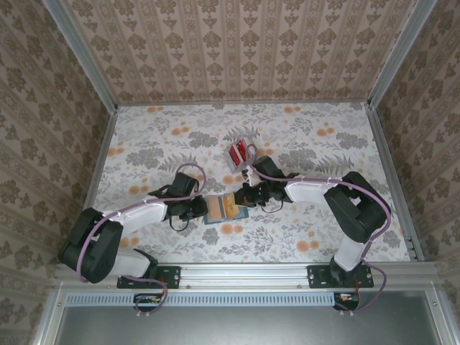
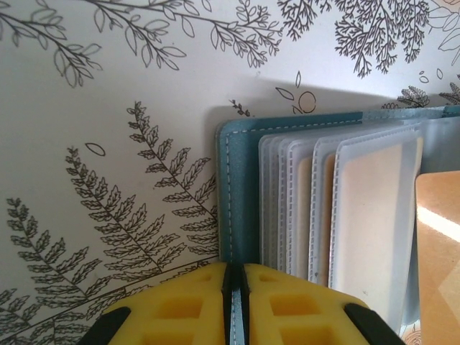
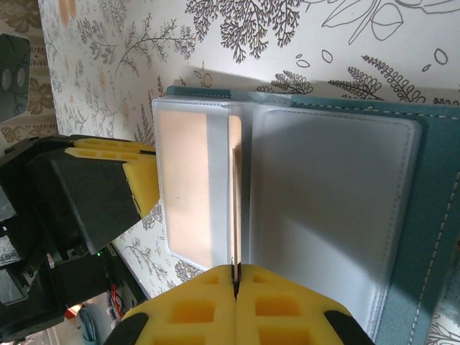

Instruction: Put the credit cards into the card holder

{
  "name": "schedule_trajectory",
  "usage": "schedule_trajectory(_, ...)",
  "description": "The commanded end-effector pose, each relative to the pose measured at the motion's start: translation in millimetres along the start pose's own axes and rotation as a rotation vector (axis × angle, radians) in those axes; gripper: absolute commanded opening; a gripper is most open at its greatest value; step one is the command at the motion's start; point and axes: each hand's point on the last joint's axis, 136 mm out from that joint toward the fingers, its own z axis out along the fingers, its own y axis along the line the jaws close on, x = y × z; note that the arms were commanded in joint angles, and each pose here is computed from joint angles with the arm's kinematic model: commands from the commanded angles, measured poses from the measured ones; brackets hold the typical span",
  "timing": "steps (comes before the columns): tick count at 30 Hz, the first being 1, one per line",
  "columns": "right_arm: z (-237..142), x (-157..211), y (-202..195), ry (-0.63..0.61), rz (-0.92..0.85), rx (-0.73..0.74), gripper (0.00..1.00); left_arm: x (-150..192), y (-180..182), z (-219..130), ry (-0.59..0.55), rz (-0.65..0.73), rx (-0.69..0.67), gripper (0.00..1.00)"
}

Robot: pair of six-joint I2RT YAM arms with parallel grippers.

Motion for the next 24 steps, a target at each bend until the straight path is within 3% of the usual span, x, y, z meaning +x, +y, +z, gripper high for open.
schedule_trajectory(1, -4, 4, -7, 0.0, 0.011, 0.022, 0.05, 4, 2, 3, 0.014, -0.01, -0.013, 0.15)
schedule_trajectory(13, 15, 2, -6, 0.048, 0.018, -0.021, 0.05, 5, 3, 4, 0.013, -0.007, -0.018, 0.14)
schedule_trajectory(24, 19, -12, -12, 0.017, -0.022, 0.045, 0.05, 5, 3, 4, 0.013, -0.007, -0.016, 0.14)
